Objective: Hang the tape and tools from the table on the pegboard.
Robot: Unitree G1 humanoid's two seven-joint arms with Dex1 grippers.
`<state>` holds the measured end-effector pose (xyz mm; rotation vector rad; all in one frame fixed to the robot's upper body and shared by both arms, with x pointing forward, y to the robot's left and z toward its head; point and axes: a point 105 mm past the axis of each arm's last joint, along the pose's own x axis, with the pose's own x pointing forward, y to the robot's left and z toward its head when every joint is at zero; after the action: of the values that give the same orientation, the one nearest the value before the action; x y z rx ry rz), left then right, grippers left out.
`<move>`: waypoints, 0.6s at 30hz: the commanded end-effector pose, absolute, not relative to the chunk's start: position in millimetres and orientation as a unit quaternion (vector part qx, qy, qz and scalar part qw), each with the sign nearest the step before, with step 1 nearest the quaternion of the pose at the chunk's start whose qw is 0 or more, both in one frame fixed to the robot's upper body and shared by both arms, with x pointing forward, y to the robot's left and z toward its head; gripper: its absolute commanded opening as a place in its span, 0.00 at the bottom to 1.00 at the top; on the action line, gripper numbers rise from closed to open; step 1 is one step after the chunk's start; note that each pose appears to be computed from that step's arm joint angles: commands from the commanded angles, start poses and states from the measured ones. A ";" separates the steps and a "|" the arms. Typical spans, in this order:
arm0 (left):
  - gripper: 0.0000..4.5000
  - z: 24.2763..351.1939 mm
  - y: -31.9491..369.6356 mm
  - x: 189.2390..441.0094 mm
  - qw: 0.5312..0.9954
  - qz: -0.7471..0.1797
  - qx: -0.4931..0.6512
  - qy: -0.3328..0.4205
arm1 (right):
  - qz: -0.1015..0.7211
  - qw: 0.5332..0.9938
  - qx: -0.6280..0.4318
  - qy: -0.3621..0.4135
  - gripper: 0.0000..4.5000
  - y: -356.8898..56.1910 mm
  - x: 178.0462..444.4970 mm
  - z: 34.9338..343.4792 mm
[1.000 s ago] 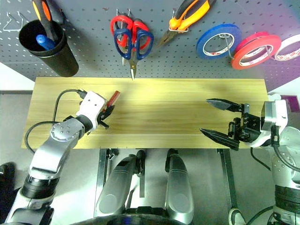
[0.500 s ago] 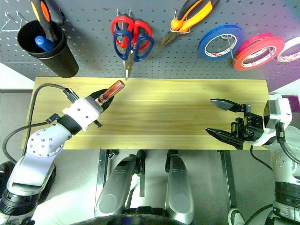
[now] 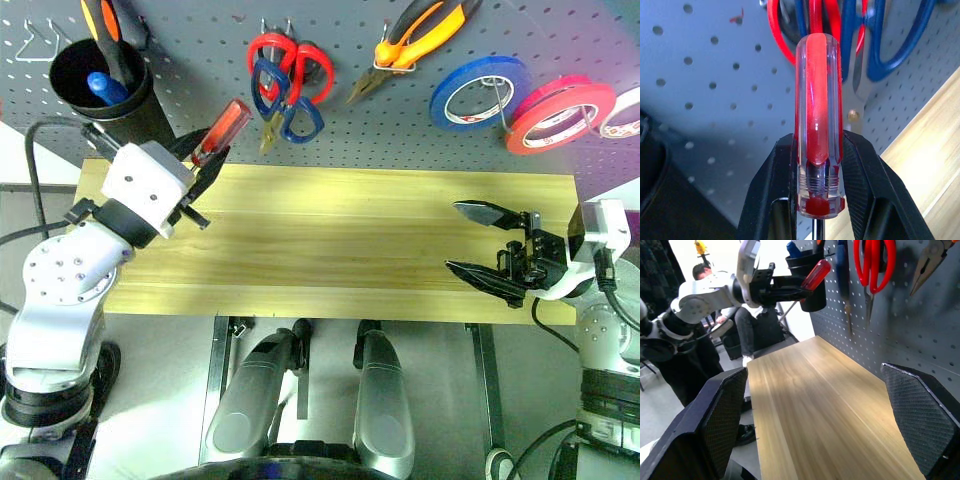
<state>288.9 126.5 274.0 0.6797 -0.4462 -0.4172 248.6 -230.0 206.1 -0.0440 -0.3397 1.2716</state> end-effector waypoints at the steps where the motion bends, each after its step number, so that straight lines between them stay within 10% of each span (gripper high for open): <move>1: 0.20 293.3 119.2 275.9 0.886 -0.208 0.324 -0.259 | 0.591 0.788 -0.027 -0.171 1.00 -231.8 248.4 208.2; 18: 0.20 298.8 125.2 285.9 0.927 -0.187 0.207 -0.252 | 0.592 0.788 -0.037 -0.162 1.00 -235.8 267.2 200.8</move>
<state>296.2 122.7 287.7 0.4476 -0.4607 -0.3969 269.7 -233.0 198.4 -0.0587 -0.3295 1.2755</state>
